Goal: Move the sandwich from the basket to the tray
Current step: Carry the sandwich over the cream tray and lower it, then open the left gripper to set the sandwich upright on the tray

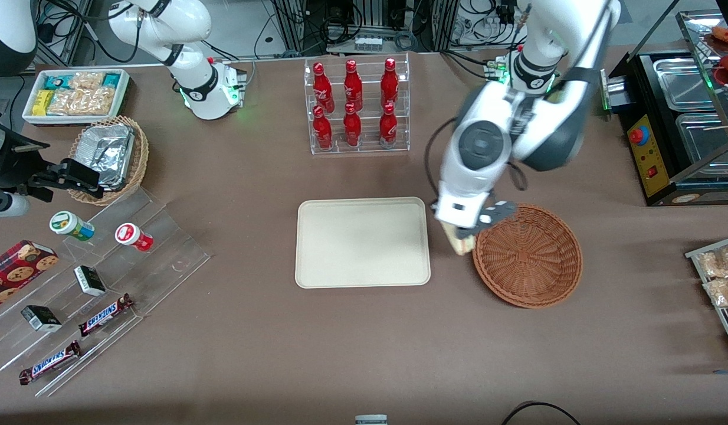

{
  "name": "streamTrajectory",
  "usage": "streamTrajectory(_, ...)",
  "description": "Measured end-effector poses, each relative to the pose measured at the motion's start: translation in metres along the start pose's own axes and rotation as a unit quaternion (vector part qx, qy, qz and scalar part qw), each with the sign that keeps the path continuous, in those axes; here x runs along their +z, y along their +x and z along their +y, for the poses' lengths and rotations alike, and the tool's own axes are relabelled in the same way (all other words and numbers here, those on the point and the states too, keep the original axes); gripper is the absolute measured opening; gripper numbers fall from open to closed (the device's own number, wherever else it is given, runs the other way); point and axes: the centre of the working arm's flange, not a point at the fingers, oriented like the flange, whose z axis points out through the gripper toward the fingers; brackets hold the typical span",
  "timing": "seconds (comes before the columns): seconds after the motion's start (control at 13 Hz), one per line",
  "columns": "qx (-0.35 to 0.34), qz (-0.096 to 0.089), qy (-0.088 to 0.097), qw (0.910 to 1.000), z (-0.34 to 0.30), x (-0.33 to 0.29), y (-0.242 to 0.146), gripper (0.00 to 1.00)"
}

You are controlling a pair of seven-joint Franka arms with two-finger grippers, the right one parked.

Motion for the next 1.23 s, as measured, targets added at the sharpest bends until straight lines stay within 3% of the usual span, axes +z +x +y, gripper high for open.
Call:
streamTrajectory(0.62, 0.095, 0.025, 0.023, 0.9949, 0.125, 0.096, -0.076, 0.14)
streamTrajectory(1.23, 0.134, 0.031, 0.042, 0.9897, 0.145, 0.151, -0.092, 0.13)
